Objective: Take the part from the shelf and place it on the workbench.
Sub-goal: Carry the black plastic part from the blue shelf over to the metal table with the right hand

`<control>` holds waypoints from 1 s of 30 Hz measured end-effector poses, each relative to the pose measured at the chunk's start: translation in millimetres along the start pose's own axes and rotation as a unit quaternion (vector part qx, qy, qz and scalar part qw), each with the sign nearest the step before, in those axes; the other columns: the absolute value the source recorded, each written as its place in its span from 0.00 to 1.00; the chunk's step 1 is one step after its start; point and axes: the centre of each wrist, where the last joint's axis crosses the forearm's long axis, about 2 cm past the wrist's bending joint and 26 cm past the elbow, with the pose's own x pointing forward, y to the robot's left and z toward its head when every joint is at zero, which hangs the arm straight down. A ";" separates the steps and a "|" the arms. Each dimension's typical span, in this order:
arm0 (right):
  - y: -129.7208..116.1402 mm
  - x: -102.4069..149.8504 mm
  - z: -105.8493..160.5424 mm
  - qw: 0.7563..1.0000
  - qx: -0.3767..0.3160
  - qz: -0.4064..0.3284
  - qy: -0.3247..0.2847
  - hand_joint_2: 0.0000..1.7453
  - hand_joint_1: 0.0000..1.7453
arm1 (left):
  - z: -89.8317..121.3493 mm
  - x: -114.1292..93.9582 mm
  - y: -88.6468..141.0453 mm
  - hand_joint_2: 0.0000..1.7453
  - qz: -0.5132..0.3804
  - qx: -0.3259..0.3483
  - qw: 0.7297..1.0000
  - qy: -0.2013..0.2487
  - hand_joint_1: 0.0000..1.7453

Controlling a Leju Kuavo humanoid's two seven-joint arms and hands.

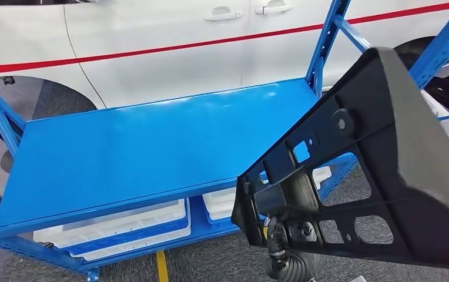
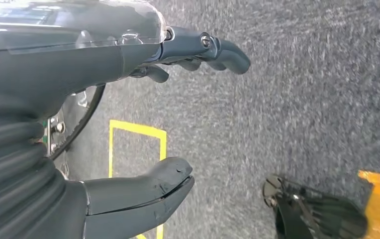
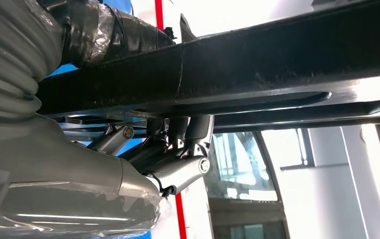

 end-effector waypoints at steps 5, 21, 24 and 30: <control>-4.0 0.4 5.5 1.000 -0.004 0.000 0.012 1.00 1.00 | 0.7 -2.1 0.0 1.00 0.009 0.004 1.000 0.003 0.00; -10.3 0.7 3.8 0.999 -0.030 -0.023 0.020 1.00 1.00 | 0.7 -2.5 0.3 1.00 0.020 0.010 1.000 0.008 0.00; -10.6 0.3 3.1 0.999 -0.034 -0.023 0.020 1.00 1.00 | 0.0 -1.2 2.0 1.00 0.019 0.011 1.000 0.007 0.00; -10.5 -0.2 3.7 0.999 -0.034 -0.027 0.022 1.00 1.00 | -0.6 1.1 1.2 1.00 0.017 0.007 1.000 0.004 0.00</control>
